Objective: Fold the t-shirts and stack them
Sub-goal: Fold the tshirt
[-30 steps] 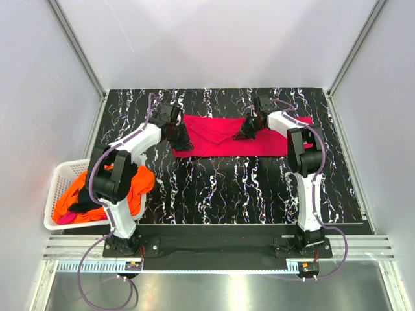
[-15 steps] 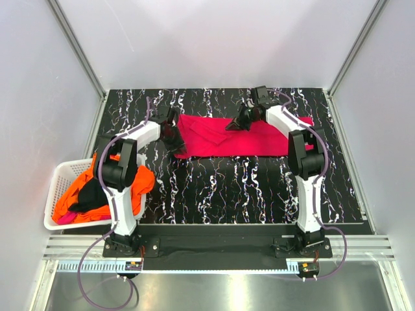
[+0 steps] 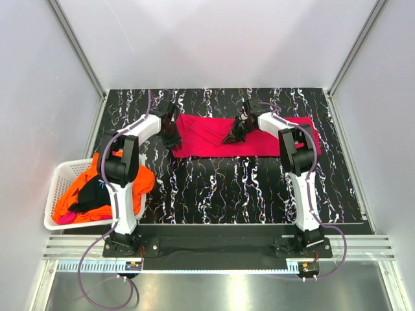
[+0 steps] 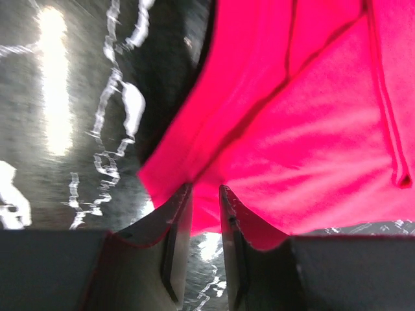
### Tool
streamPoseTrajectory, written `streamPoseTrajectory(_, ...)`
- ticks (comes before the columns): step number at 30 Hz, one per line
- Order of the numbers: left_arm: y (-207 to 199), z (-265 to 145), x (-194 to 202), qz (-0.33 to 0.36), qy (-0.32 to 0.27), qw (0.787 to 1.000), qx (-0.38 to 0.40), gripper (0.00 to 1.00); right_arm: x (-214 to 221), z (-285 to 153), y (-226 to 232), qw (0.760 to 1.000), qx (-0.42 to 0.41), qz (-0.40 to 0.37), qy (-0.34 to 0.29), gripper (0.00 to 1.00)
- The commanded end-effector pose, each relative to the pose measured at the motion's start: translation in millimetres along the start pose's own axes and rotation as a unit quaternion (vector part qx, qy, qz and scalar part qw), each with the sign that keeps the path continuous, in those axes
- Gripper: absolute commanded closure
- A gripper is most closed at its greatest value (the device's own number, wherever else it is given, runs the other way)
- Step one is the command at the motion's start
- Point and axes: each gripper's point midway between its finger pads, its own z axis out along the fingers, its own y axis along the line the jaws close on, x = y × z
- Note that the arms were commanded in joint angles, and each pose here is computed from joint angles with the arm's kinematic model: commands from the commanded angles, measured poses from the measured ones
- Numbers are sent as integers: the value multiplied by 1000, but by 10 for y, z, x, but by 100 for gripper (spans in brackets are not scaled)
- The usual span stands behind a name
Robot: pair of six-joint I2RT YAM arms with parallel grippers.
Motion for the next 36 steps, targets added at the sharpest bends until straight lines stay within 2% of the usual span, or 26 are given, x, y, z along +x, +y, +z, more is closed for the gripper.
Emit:
streamPoseTrajectory(1,89,-214,-269,19,-33,999,-38,72,-63,-359,379,998,-23,-51,-18,99)
streamPoseTrajectory(2,31,-309,-315,18,-45,998,-31,72,-75,-480,465,997,-22,-63,-26,98)
streamPoseTrajectory(5,-188,-674,-366,2,-82,997,-1,69,-147,-858,489,993,15,-103,-54,84)
streamPoseTrajectory(8,-475,-850,-320,-20,-100,994,31,69,-262,-1235,249,990,56,-97,-89,75)
streamPoseTrajectory(10,-728,-832,-278,-33,-105,992,61,70,-349,-1402,-36,988,79,-78,-104,74)
streamPoseTrajectory(13,-937,-673,-275,-46,-100,991,75,80,-539,-1659,-462,984,111,-45,-132,77)
streamPoseTrajectory(14,-1004,-652,-311,-50,-101,990,81,91,-598,-1717,-568,982,119,-39,-139,89)
streamPoseTrajectory(15,-1053,-603,-327,-54,-101,990,86,96,-646,-1762,-652,981,124,-33,-144,97)
streamPoseTrajectory(16,-1090,-493,-336,-55,-96,990,83,100,-743,-1845,-818,977,143,-23,-158,100)
streamPoseTrajectory(18,-1080,-339,-353,-60,-94,991,73,100,-809,-1884,-901,973,158,-42,-164,100)
streamPoseTrajectory(19,-1081,-298,-382,-60,-100,991,69,100,-922,-1989,-1103,968,175,-31,-176,100)
streamPoseTrajectory(25,-1148,65,-416,-75,-86,991,70,100,-1013,-1917,-1435,964,207,-32,-165,100)
streamPoseTrajectory(30,-1115,335,-375,-82,-65,992,63,100,-837,-1737,-1632,967,217,-7,-137,100)
streamPoseTrajectory(36,-978,413,-493,-106,-69,991,53,100,-525,-1576,-1832,967,226,28,-110,100)
